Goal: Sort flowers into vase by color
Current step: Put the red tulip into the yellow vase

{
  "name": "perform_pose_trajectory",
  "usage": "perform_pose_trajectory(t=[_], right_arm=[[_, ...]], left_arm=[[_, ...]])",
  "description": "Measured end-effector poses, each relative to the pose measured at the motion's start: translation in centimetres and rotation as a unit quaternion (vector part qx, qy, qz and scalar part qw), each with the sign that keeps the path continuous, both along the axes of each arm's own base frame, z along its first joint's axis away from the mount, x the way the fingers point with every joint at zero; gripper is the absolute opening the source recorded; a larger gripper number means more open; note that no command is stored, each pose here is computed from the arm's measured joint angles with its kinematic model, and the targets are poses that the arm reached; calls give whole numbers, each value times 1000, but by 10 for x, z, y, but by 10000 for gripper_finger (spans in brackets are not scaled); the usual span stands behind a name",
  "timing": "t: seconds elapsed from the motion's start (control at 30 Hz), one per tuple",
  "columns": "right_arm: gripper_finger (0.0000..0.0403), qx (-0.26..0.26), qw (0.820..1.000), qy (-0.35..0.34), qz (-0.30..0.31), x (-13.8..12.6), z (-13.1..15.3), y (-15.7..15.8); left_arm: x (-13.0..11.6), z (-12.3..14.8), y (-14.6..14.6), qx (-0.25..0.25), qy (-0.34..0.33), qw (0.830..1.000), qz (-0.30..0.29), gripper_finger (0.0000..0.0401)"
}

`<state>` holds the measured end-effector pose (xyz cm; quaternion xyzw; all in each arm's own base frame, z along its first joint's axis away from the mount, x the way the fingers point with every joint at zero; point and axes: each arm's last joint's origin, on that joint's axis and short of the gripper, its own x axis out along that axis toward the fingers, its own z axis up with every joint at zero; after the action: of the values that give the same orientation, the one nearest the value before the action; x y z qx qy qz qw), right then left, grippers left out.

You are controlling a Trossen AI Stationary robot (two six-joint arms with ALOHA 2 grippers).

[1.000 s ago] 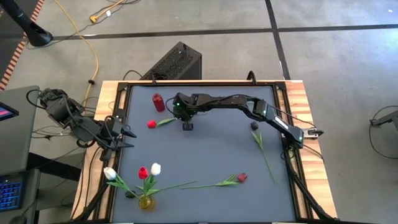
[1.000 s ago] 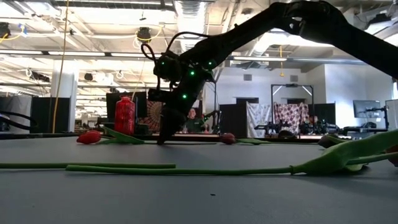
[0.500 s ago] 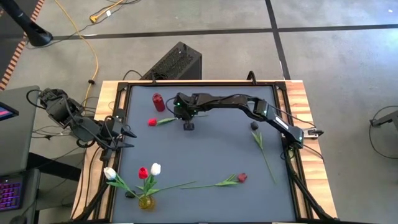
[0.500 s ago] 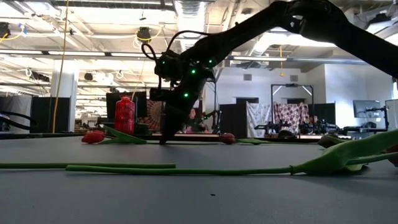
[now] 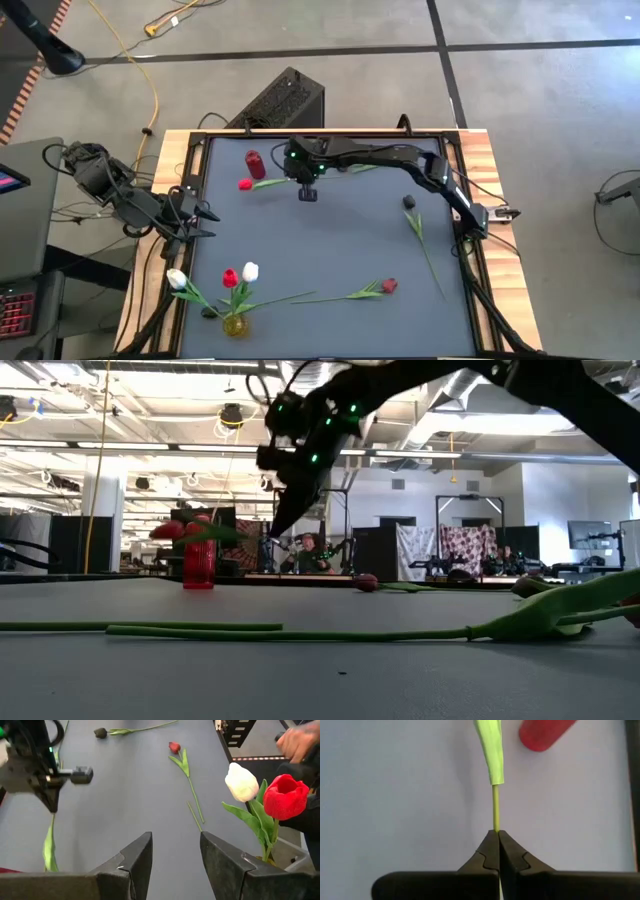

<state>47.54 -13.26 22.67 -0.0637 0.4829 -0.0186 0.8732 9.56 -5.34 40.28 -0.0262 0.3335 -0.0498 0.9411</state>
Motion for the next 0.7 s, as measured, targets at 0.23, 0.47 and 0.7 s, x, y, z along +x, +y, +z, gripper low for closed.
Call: perform_pose_trajectory(t=[0.23, 0.47, 0.7], right_arm=[[16, 40, 999, -13, -19, -21, 42, 7], [16, 49, 998, -20, -24, -36, 71, 19], [16, 55, 997, 13, -45, -50, 79, 23]], left_arm=[[0, 0, 0, 1, -1, 1000, 2, 154], [0, 0, 1, 5, -4, 1000, 7, 154], [0, 0, 1, -3, -3, 1000, 14, 154]])
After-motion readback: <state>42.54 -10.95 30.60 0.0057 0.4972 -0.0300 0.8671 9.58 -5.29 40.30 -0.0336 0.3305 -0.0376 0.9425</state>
